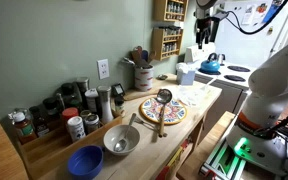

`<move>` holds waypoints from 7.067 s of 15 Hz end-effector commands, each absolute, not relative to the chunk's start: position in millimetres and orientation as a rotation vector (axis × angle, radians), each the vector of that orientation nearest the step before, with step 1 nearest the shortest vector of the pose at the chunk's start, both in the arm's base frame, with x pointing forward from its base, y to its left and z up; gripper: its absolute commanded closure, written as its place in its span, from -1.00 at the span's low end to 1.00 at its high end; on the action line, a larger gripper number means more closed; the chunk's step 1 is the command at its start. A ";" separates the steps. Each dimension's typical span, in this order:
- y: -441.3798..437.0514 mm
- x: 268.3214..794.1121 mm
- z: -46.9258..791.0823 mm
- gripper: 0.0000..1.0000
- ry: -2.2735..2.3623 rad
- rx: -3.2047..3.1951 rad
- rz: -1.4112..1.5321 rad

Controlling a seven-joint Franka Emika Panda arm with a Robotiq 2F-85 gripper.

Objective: Put the spice bottle on the counter

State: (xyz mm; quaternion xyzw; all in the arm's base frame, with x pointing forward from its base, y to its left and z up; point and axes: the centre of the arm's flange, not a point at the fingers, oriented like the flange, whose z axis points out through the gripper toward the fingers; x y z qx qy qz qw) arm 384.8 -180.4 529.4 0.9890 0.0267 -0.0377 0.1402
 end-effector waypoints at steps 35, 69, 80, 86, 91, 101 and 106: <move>-309.7 453.1 610.9 -1.00 -1.246 3.184 0.549; -316.3 576.9 576.1 -1.00 -2.614 2.517 0.886; -318.5 577.3 582.1 0.35 -2.621 2.462 0.962; -319.5 565.5 597.0 0.35 -2.607 2.479 0.969; -325.4 554.3 607.4 0.35 -2.621 2.479 0.988; -333.5 538.0 627.8 0.35 -2.651 2.481 1.038; -331.2 531.7 631.5 0.35 -2.637 2.510 1.003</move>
